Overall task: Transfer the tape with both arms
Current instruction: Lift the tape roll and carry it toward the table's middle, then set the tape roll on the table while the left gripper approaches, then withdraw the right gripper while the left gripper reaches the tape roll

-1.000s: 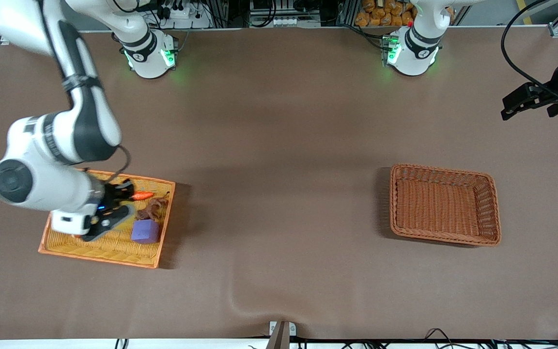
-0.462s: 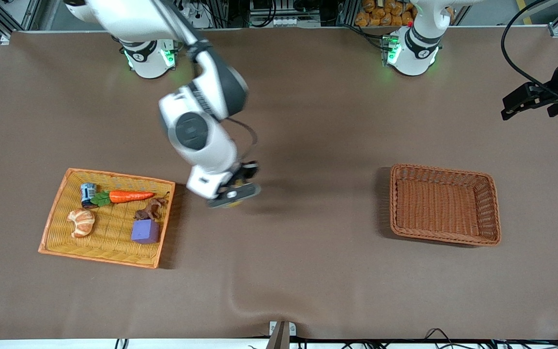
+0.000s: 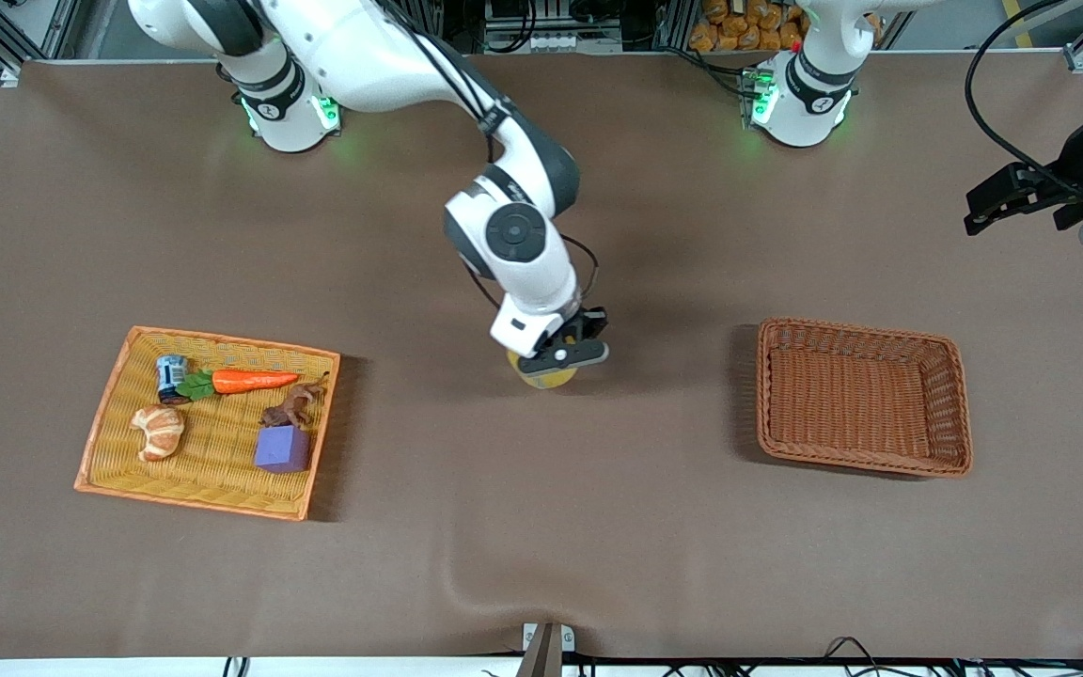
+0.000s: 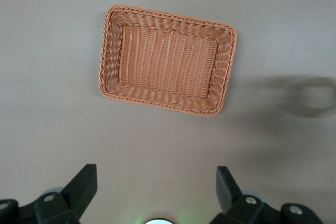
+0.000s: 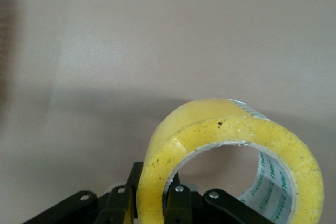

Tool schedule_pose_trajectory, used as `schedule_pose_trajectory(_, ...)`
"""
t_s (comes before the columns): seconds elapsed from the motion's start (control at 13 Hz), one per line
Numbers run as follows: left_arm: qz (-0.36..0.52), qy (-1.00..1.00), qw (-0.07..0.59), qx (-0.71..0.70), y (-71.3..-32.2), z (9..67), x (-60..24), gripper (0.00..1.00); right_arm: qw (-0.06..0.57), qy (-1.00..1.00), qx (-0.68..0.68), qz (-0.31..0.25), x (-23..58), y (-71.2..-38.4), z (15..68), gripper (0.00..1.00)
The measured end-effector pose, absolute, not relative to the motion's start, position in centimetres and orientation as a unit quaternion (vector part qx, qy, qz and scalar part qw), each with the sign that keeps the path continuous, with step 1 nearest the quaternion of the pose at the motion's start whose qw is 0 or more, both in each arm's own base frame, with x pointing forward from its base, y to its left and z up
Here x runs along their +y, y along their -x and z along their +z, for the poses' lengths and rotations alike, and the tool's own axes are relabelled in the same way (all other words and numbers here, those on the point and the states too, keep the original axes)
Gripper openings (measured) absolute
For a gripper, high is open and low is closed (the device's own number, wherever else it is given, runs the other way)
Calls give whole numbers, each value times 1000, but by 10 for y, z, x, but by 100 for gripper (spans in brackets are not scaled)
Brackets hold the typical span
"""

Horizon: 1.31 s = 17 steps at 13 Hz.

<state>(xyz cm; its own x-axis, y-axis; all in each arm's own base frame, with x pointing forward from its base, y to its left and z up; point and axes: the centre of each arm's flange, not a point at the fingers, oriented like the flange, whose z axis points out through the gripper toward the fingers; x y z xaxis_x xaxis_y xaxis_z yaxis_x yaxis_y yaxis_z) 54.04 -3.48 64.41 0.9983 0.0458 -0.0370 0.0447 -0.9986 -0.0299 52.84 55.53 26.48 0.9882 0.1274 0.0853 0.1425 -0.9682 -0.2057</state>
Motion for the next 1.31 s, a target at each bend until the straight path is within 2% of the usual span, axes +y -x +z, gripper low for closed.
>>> schedule_pose_trajectory(0.23, 24, 999, 14, -24, -546, 631, -33, 100, 111, 992, -50, -39, 576, -519, 233, 22)
schedule_pose_trajectory(0.46, 19, 999, 13, -22, -557, 606, -35, 100, 122, 991, -29, -48, 584, -518, 224, 22)
schedule_pose_trajectory(0.54, 19, 1000, 13, -17, -559, 600, -40, 100, 125, 991, -23, -50, 585, -519, 227, 30)
schedule_pose_trajectory(0.77, 26, 999, 10, -29, -566, 567, -80, 100, 99, 995, -9, -27, 575, -529, 255, 61)
schedule_pose_trajectory(1.0, 32, 998, 2, -56, -578, 518, -142, 100, 68, 997, 29, 2, 519, -568, 322, 93)
schedule_pose_trajectory(1.08, 28, 998, -4, -62, -583, 503, -161, 100, 57, 997, 45, 14, 490, -582, 353, 100)
schedule_pose_trajectory(1.31, 28, 996, -24, -80, -588, 461, -217, 100, 33, 996, 77, 41, 383, -620, 432, 100)
